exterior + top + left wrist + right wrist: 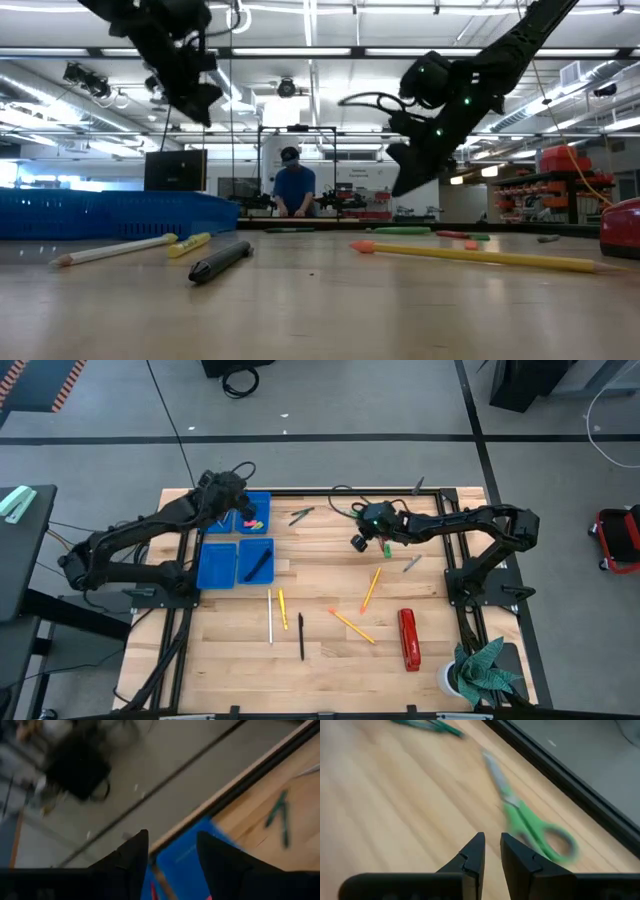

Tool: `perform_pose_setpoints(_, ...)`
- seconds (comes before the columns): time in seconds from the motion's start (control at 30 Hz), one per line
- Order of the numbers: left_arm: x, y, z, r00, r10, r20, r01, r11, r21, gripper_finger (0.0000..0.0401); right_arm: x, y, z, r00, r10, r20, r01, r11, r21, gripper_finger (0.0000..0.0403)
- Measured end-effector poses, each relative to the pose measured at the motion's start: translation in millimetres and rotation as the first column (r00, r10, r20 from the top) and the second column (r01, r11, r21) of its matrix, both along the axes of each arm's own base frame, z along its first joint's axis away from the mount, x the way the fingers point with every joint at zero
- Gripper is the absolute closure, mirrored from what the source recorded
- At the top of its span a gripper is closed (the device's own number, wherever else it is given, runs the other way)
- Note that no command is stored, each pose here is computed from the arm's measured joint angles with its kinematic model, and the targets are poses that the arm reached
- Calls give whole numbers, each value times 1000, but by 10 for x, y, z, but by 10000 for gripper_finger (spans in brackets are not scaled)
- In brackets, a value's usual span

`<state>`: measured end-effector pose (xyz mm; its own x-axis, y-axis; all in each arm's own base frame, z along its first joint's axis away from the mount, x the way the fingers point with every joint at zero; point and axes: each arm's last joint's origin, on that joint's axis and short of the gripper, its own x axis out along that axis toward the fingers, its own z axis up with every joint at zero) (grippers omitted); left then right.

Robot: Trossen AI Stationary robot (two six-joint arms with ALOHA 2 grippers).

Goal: Sort crayons/erasers/pens/pencils in bins
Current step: Put the red crayon into the top left blue bin

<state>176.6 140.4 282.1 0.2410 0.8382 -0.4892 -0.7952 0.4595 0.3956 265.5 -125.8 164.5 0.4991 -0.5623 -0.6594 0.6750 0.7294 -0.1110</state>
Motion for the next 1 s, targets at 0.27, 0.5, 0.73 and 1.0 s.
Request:
perform_pose_setpoints(0.27,80,-278,247,979,-205,-12,204,966,161,229,-53,38,-69,998,-65,-24,66,996,54,293)
perform_pose_setpoints(0.5,-134,-552,497,955,-282,92,254,937,240,229,-146,75,-172,985,-165,-45,170,977,130,261)
perform_pose_setpoints(0.73,-164,-713,561,926,-360,118,320,910,265,229,-275,83,-307,975,-203,-85,215,964,156,272)
perform_pose_setpoints(1.0,-145,-738,564,918,-387,85,350,893,282,229,-366,53,-378,964,-248,-99,262,950,171,287)
